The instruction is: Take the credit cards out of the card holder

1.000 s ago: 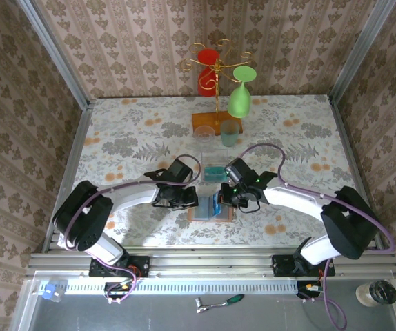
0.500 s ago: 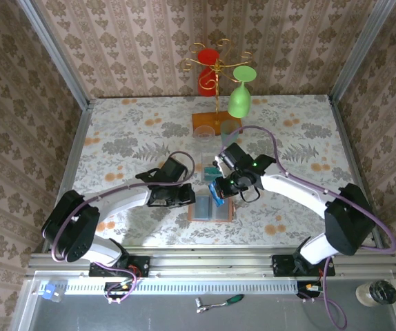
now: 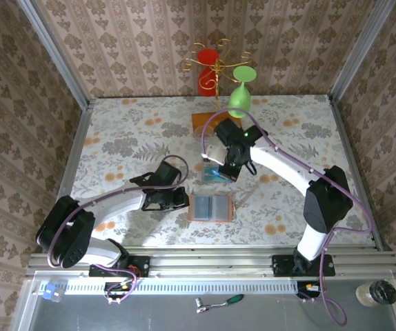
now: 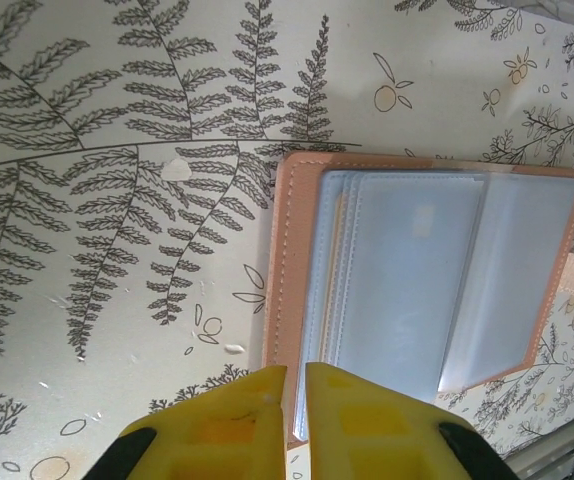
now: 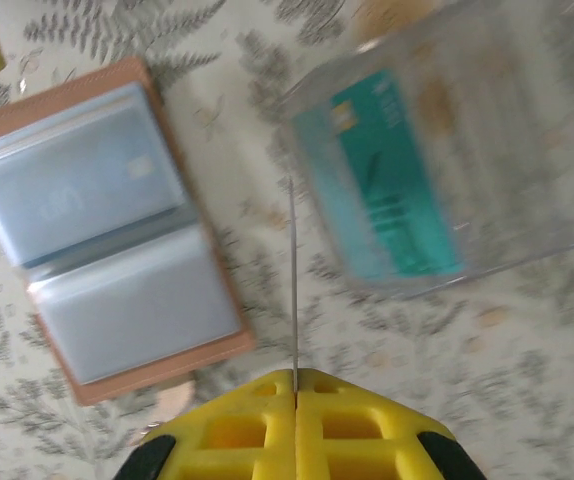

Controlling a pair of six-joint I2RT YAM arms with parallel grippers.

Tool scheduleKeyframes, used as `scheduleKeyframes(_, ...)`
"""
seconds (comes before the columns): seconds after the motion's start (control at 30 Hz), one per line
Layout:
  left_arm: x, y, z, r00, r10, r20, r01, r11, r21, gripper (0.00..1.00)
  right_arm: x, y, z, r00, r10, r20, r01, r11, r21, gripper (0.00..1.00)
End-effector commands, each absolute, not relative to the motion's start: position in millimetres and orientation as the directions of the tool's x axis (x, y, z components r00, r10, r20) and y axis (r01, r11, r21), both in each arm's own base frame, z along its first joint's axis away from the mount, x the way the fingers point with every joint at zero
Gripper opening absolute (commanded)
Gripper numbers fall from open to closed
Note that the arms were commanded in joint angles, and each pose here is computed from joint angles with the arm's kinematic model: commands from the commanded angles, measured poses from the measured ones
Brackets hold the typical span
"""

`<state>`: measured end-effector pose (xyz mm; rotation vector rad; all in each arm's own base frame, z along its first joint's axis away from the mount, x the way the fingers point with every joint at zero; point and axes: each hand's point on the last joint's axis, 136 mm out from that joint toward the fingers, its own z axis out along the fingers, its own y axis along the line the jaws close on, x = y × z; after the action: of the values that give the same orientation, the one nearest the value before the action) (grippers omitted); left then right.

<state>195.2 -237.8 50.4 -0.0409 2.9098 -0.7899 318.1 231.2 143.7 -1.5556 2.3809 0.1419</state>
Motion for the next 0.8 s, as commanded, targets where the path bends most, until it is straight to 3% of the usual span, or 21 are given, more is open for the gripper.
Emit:
scheduleKeyframes(0.0,193.9,-231.5,50.0,-0.989,-0.078,-0.122,-0.006,0.864,-0.503,0.14,320.2,225.7,146.6,-0.280,-0.927,-0.250,-0.954,0.298,-0.037,0.00)
scheduleKeyframes(0.4,188.3,-225.6,47.0,-0.988,-0.102,-0.112,-0.029,0.852,-0.523,0.14,369.7,241.2,143.8,-0.203,-0.950,-0.235,-0.978,0.206,0.014,0.00)
scheduleKeyframes(0.77,187.1,-218.8,46.8,-0.987,-0.120,-0.109,-0.047,0.855,-0.517,0.15,386.7,252.3,119.9,-0.170,-0.963,-0.207,-0.982,0.149,0.115,0.00)
